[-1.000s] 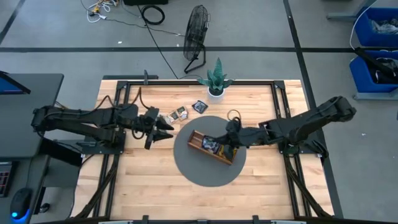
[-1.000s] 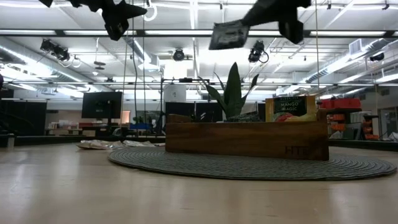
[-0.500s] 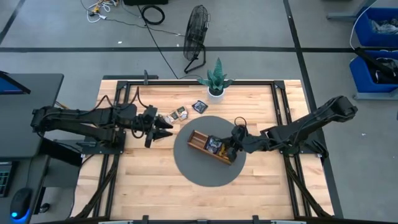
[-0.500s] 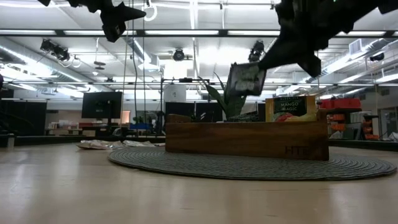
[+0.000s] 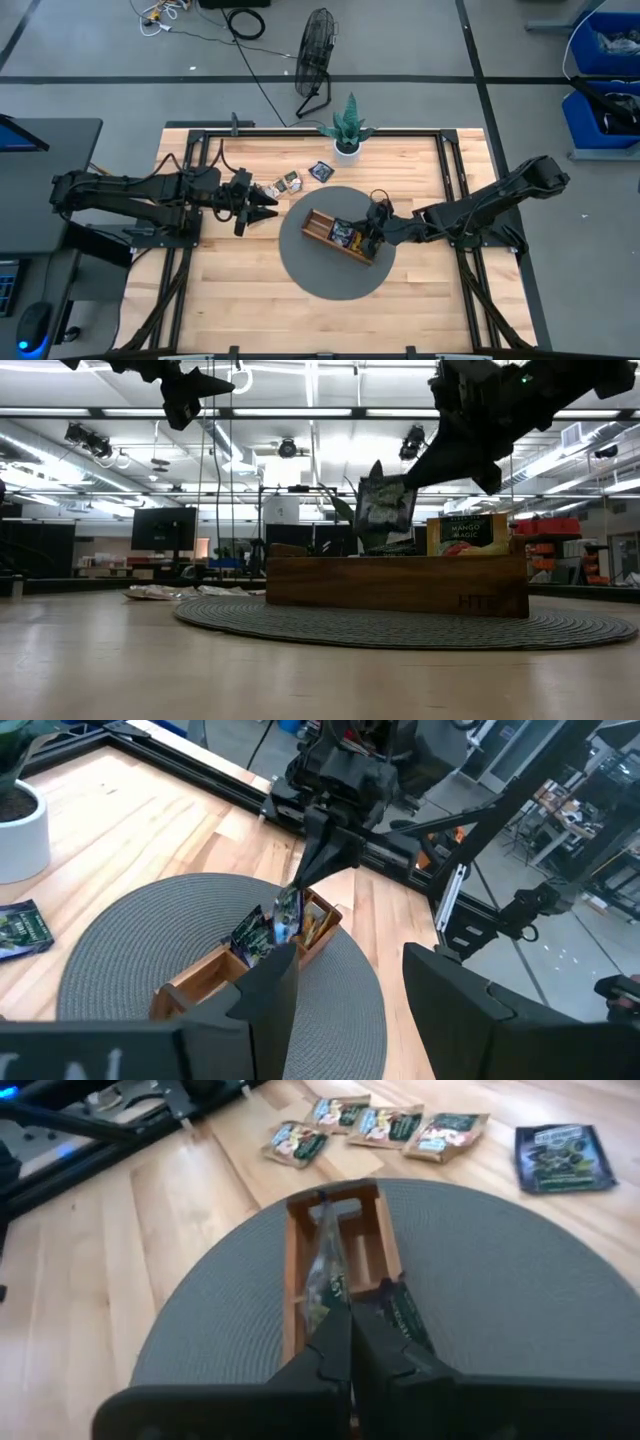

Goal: Pick & Place Tea
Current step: Put the violet tea bag into the middle section of the wooden organizer

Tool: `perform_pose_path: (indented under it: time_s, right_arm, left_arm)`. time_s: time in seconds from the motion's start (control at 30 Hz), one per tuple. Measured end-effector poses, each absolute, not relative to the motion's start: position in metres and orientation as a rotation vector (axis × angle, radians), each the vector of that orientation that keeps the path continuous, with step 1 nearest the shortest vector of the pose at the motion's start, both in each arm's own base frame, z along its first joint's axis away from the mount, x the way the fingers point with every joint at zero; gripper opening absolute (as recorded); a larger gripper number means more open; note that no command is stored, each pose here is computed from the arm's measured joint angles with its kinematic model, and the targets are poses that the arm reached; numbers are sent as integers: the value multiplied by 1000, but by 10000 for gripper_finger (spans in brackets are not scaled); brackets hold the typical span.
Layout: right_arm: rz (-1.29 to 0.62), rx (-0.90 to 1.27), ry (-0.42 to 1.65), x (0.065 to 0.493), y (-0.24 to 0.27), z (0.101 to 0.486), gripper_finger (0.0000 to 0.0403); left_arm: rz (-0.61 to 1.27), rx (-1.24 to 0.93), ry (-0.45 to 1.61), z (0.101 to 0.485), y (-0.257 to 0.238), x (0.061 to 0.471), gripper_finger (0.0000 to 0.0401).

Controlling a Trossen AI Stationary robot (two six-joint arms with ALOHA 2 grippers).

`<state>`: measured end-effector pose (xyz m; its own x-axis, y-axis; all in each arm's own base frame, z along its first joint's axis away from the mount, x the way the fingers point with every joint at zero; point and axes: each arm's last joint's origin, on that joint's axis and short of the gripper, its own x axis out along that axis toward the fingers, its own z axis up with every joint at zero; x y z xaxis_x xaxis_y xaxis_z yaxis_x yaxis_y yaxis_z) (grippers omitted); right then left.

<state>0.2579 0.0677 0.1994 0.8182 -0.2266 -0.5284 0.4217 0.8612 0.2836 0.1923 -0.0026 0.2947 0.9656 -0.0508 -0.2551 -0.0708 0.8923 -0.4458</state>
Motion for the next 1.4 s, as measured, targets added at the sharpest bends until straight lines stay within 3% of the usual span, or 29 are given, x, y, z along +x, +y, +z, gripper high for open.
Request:
perform_pose_path:
  time_s: [0.4,0.93,1.17,1.4]
  right_arm:
    - [-381,374,587,267,70,173,0]
    - [-369,363,621,266,70,170,3]
    - [-367,357,643,265,70,169,41]
    - [-355,378,645,265,70,169,115]
  left_arm:
    - [44,-470,282,292,0,192,186]
    - [77,-469,279,292,7,192,186]
    - [76,-467,279,292,7,192,186]
    - [75,-466,279,292,7,192,186]
